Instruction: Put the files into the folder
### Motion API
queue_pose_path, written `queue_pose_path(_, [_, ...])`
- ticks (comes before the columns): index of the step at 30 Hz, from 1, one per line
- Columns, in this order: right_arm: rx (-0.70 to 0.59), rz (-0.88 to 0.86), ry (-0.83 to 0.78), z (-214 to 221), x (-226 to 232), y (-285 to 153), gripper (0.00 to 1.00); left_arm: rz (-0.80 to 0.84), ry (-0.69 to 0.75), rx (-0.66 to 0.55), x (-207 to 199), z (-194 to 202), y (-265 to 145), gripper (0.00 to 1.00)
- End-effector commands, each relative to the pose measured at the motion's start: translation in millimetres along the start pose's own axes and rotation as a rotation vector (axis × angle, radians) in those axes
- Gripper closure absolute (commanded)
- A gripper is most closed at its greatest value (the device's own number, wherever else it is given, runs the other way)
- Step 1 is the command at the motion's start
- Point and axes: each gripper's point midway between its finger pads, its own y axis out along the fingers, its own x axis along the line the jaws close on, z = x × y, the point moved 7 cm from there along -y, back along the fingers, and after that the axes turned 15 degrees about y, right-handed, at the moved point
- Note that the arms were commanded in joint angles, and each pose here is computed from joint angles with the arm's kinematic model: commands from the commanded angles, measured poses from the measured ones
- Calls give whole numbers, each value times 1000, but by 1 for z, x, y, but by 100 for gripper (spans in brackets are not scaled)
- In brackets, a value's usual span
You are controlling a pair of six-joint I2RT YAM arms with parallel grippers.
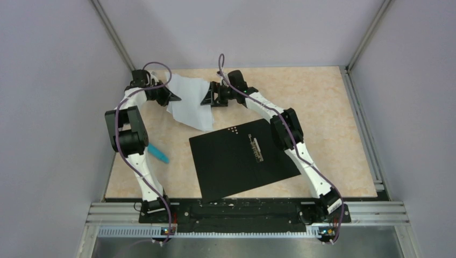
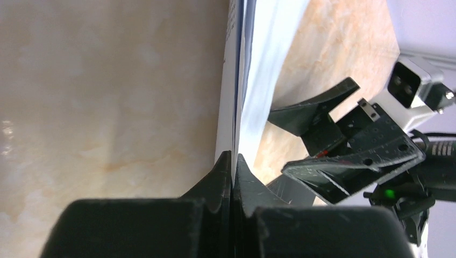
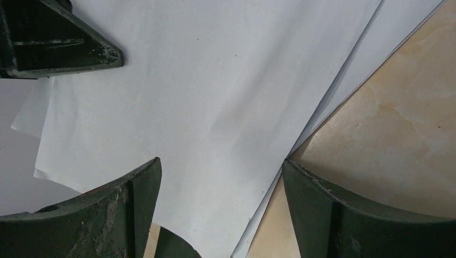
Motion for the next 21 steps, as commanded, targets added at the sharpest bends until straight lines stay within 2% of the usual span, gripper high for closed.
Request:
queue_pose_path(1, [-31,33,15,-20,8,-27,17,82,257,-124,-72,-29,-40,100])
queue_pose_path(5, [-134,-18,-74,-49,61,-74,17,108,469,-207,-145,-35,-77,100])
queue_pose_path(9, [-215,-64,-166,-58,102,-125,17,147,684,-284,-221,-16,-109,100])
queue_pose_path(14, [-310,-242,-180,-60,139,-204,17,216,809,-360,-280,11,-150,100])
queue_pose_path(18, [-379,-420,-199,-42,160,-262,15,275,923,-400,-320,36,-183,100])
queue_pose_path(20, [-397,-489,-219,-30,170,-285,11,315,977,-417,-337,49,-199,100])
queue_pose_path(21, [-403,-524,-235,-24,176,-294,5,339,1001,-426,-344,56,-207,100])
